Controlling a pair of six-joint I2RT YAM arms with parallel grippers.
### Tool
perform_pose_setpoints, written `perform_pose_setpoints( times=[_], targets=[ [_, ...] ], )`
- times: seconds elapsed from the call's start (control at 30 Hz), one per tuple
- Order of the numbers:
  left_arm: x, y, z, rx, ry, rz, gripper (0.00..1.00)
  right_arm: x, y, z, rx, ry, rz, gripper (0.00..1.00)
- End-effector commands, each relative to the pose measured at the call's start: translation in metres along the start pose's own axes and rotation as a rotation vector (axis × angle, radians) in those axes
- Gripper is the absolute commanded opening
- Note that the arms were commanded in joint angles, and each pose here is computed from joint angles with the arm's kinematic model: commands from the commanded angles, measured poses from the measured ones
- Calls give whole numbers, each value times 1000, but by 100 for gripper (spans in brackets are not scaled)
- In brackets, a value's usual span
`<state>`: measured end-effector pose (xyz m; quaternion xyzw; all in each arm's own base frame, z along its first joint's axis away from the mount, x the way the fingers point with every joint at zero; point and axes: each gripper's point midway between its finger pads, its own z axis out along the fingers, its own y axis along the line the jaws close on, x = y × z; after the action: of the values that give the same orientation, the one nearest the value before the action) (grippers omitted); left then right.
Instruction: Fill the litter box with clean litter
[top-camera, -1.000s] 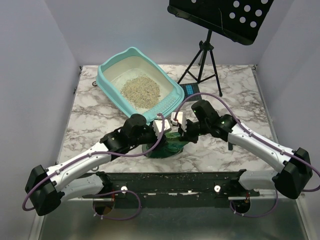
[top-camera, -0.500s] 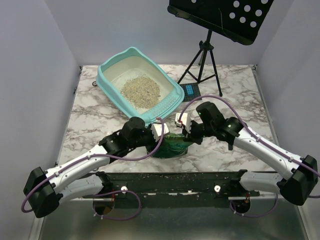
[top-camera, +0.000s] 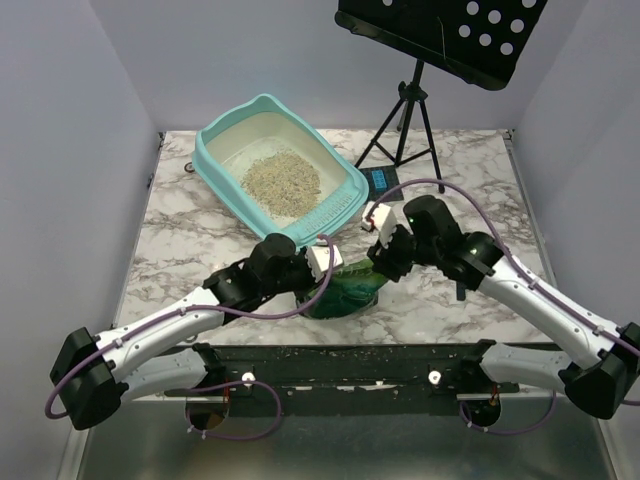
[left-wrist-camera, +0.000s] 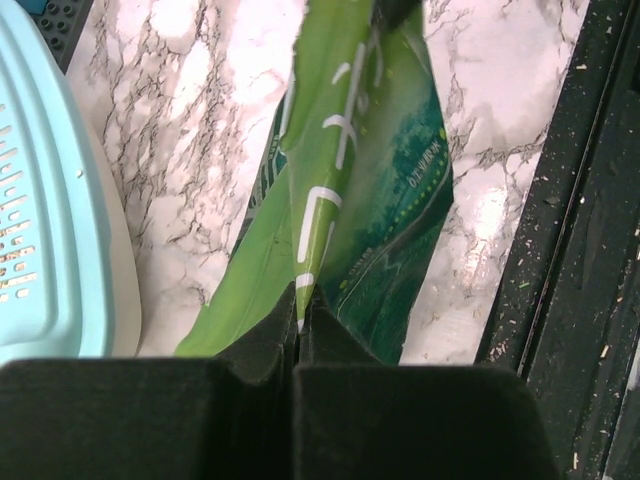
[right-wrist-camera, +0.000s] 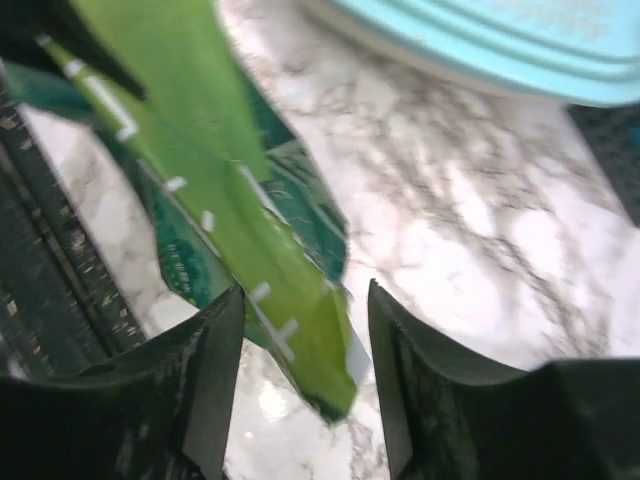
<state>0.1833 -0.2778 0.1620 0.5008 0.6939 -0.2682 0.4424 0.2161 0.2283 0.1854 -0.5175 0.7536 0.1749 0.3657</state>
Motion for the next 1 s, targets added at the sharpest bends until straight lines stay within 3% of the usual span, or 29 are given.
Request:
perform_pose_setpoints(
  times=[0.0,0.13,0.27,0.33,0.53,0.67,0.8,0.97],
  targets=[
    [-2,-4,-6,-17,-6,-29,0,-19,-61,-47,382,-61,222,65],
    [-3,-1,-4,-46,16,-57,0,9,-91,-78,548,-46,463,67],
    [-10,8,-11,-113,-9,-71,0,79,-136,-105,781,-12,793,69],
    [-9,13,-14,-142,-9,-75,0,108,-151,-114,903,0,897,69],
    [-22,23,-23,-205,-36,-116,0,182,-169,-119,1044,52,1135,67],
    [-28,20,-25,-198,-41,-172,0,211,-163,-106,977,94,1256,63],
    [-28,27,-30,-248,-37,-188,0,220,-142,-74,766,118,1390,57],
    [-34,28,-40,-267,-74,-197,0,241,-125,-62,746,183,1475,56]
  ],
)
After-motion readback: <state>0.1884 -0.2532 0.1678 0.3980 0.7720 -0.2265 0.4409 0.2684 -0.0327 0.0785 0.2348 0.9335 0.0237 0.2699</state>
